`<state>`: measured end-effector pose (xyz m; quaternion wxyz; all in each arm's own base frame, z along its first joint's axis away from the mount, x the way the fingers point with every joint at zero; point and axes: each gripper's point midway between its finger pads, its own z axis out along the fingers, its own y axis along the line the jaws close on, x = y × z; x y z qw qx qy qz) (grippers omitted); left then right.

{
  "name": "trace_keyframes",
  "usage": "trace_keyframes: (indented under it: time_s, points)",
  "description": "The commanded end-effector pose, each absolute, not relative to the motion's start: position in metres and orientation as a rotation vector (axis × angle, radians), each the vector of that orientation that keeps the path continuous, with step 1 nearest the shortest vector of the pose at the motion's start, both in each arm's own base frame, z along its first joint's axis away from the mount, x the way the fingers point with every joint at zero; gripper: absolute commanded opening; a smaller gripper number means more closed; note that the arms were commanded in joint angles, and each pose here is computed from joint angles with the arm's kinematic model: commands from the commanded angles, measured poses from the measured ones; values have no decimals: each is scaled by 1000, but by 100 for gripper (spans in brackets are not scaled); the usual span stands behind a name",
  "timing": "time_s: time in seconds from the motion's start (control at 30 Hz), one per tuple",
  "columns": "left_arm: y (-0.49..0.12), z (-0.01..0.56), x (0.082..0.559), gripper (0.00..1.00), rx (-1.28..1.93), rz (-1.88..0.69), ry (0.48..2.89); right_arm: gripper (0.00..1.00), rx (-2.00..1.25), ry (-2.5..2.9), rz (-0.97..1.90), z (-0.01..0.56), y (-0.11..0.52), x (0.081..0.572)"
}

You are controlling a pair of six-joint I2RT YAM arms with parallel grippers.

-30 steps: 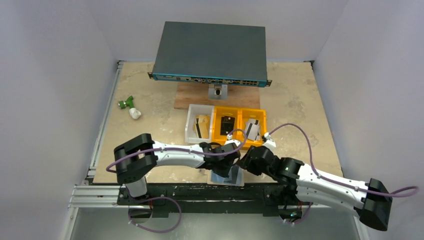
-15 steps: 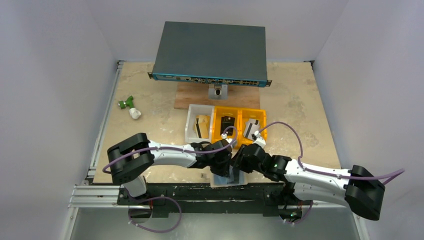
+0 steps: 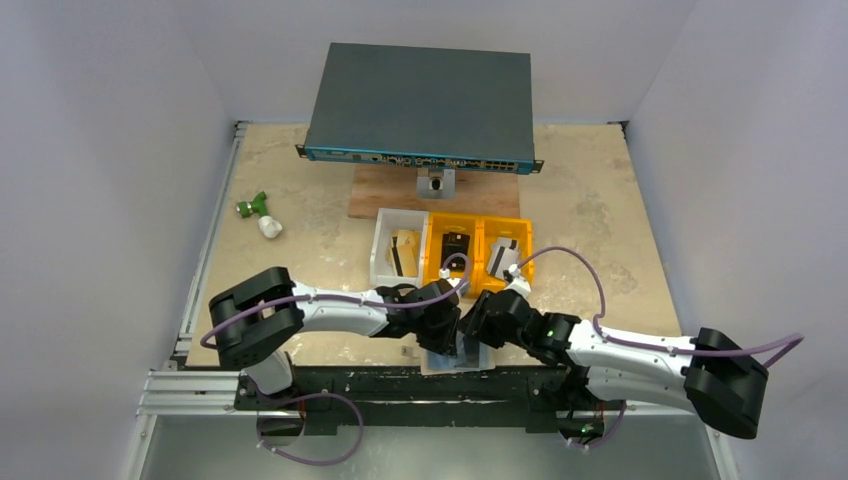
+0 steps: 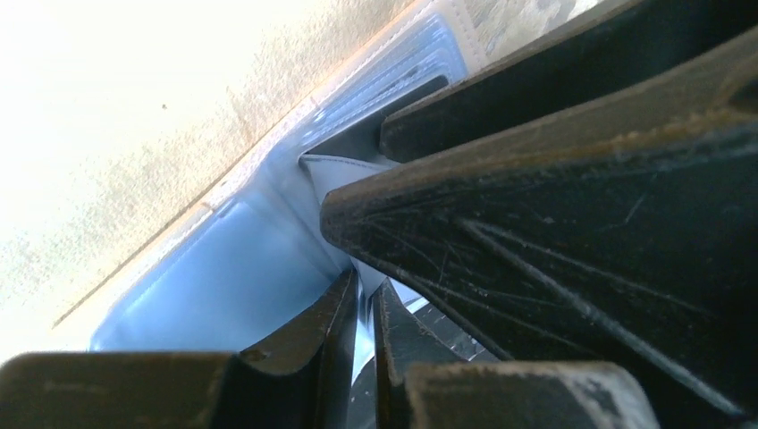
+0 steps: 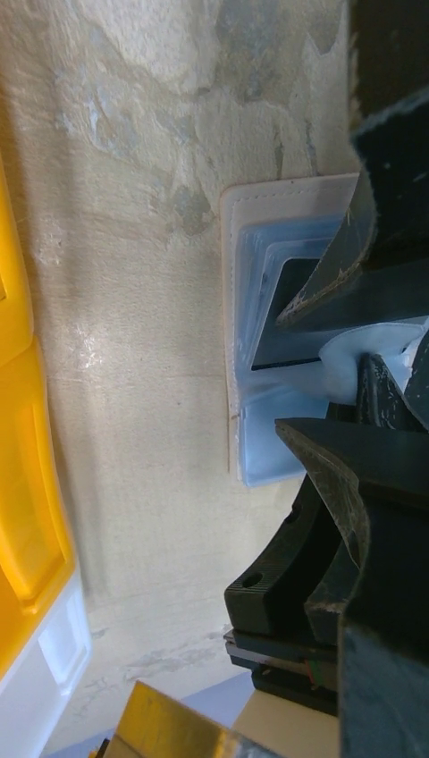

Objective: Take the credit cards out of the card holder
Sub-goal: Remove the credit card from the card holder.

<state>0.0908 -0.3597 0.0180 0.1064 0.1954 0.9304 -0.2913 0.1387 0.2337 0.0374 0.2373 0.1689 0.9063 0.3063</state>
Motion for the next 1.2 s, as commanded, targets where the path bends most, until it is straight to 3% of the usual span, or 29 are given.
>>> trace_keyframes:
  time_s: [0.0, 0.47, 0.97, 1.17]
  points:
    - [-333, 10, 86, 14, 627, -745, 2772, 41, 437, 2478, 893, 36, 243, 139]
    - [-303, 34, 83, 29, 638, -719, 2719, 50, 389, 2445, 989, 53, 261, 143]
    - [-273, 59, 82, 29, 586, -689, 2685, 56, 279, 2448, 1108, 89, 309, 130]
    - [-265, 70, 79, 29, 576, -704, 2665, 56, 246, 2509, 1079, 68, 326, 123]
